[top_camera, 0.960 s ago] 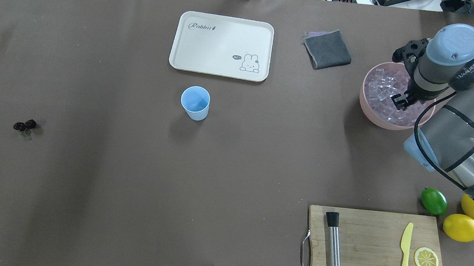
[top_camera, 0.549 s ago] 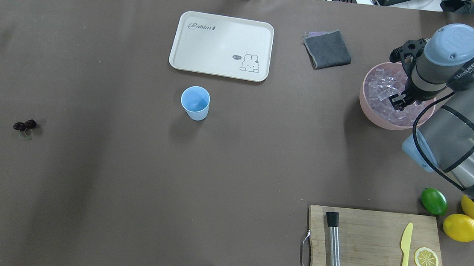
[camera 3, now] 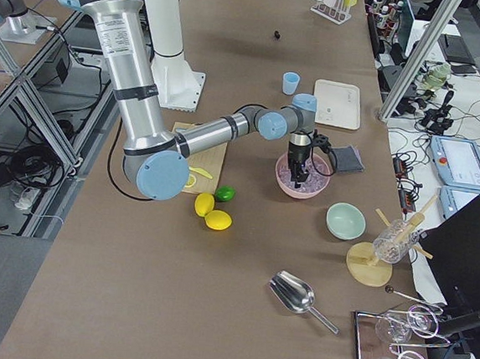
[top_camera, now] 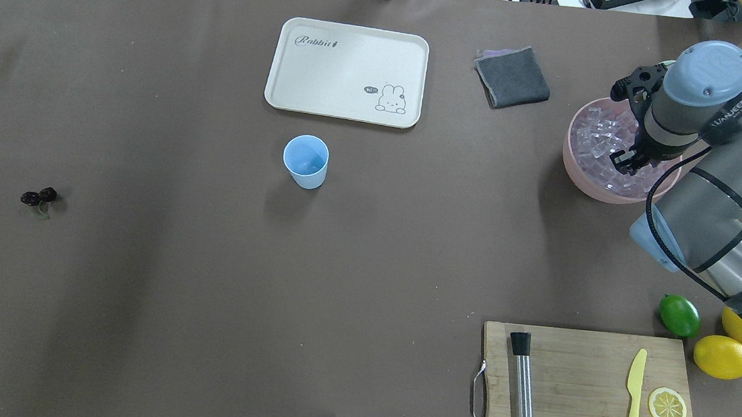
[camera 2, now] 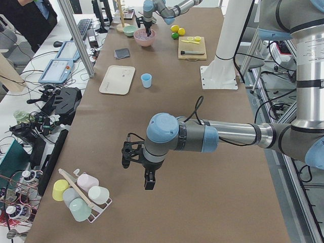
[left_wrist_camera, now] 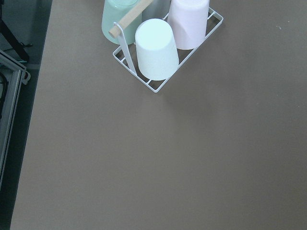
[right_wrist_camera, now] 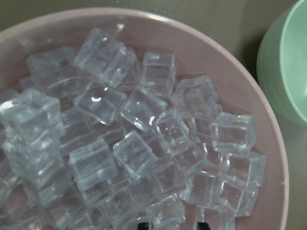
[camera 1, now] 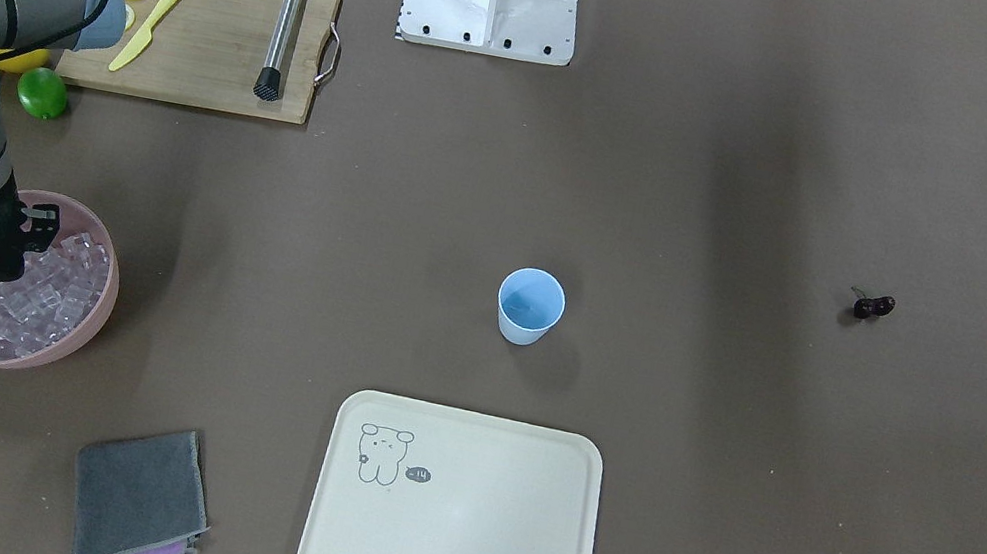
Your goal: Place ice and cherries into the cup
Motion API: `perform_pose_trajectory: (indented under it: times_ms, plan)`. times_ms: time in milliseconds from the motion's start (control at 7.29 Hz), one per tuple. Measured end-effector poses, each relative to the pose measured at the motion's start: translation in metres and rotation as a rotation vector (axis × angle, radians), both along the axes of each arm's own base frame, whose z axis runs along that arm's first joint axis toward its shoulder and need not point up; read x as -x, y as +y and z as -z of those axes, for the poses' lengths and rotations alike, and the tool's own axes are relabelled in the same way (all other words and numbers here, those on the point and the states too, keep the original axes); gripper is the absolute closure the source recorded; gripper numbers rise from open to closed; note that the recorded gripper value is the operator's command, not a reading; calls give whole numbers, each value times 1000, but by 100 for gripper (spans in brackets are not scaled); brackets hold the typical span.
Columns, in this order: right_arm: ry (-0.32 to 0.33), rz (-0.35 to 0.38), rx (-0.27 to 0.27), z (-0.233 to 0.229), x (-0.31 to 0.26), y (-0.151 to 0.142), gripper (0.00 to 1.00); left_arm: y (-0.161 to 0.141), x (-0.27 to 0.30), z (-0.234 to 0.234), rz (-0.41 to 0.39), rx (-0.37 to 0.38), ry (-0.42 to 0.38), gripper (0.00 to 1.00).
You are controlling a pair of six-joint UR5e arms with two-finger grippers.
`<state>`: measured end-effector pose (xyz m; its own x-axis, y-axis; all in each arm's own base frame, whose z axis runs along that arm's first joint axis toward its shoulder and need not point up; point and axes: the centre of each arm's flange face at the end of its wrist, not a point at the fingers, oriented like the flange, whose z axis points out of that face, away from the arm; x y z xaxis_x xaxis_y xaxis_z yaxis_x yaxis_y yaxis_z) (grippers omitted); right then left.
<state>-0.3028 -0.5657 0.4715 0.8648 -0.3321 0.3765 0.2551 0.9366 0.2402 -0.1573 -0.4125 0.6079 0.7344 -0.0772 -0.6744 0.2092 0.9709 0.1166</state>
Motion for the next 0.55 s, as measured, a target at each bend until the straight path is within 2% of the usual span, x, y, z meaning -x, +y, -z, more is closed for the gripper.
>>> perform_pose_trajectory:
  times_ms: [412, 549]
  plan:
    - [-6, 5, 3, 9, 3, -1, 79, 0, 0, 1, -1, -2, 0, 2]
    - [-1, 6, 11, 18, 3, -1, 69, 0, 0, 0, 0, 0, 0, 2]
